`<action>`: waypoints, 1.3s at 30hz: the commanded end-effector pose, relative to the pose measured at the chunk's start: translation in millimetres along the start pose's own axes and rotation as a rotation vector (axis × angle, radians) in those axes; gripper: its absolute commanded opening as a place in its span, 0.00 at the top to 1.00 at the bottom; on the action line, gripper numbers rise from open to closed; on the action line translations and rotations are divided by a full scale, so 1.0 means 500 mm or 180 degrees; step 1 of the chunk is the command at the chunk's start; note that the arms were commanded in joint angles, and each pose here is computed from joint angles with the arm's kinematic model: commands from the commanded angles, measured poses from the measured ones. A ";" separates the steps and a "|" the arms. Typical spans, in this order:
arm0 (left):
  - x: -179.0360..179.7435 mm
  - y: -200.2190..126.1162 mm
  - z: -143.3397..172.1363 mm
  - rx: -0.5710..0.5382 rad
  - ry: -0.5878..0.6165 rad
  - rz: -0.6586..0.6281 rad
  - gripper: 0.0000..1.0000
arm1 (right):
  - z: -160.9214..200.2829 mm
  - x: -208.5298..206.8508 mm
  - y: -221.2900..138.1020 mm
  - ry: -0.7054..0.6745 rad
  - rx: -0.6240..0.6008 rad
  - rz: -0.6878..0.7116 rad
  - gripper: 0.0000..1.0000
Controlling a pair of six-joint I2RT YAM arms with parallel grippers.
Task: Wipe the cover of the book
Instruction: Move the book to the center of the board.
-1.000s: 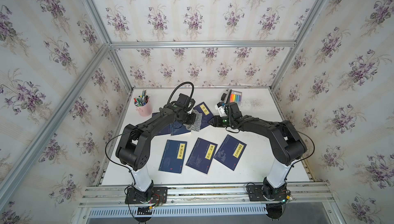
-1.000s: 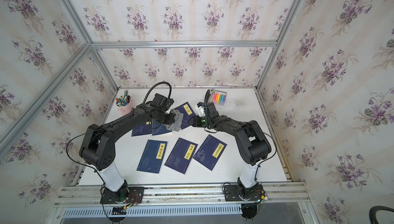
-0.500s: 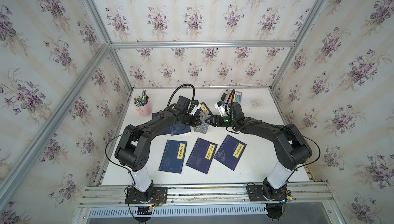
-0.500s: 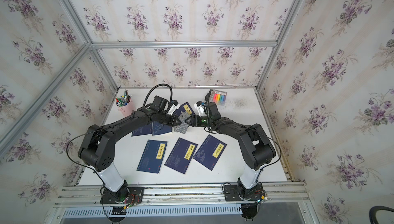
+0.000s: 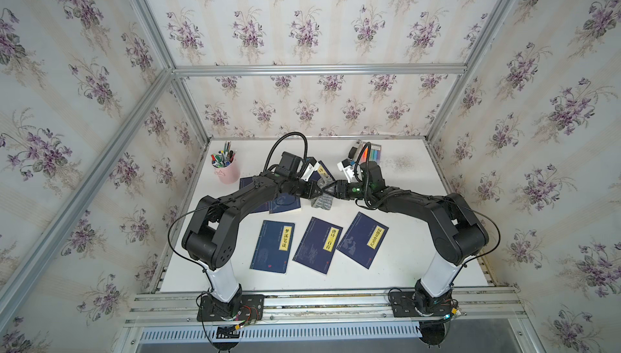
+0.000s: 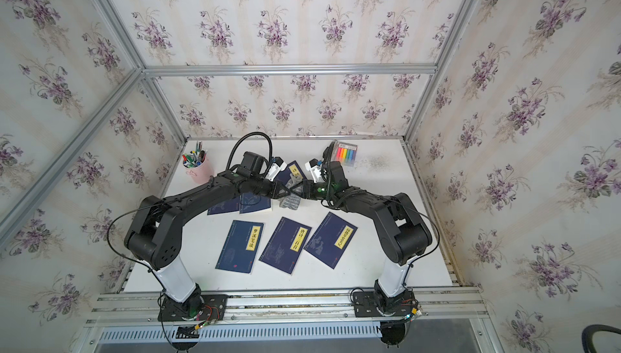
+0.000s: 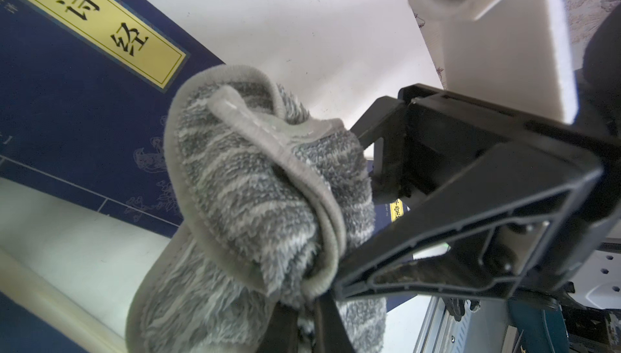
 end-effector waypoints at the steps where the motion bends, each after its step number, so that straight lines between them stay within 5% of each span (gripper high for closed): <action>1: -0.030 0.001 -0.022 -0.0128 0.0135 0.0226 0.88 | -0.008 0.010 0.004 -0.0032 -0.0043 -0.0089 0.58; 10: -0.038 -0.004 -0.019 -0.0167 0.0158 0.0253 0.74 | -0.004 0.010 0.012 0.0009 -0.0031 -0.0201 0.86; 19: -0.033 -0.015 0.000 -0.0153 0.0183 0.0164 0.59 | -0.005 0.010 0.008 -0.0016 -0.0063 -0.0174 1.00; 30: -0.006 -0.074 0.041 -0.0182 0.0245 -0.0414 0.36 | 0.002 -0.011 -0.041 -0.0169 -0.0139 0.0235 1.00; 39: 0.026 -0.080 0.109 -0.0026 0.0067 -0.0747 0.35 | 0.011 -0.028 -0.103 -0.0299 -0.0234 0.0675 1.00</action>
Point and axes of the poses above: each gripper's point midway between its finger pads, its own y axis out along the fingers, its own x axis along the line the jaws close on, z = x × y, the point moved 1 cm from there along -y, back along the fingers, and after that the axes turned 2 degrees about y, right-handed, at the moved point
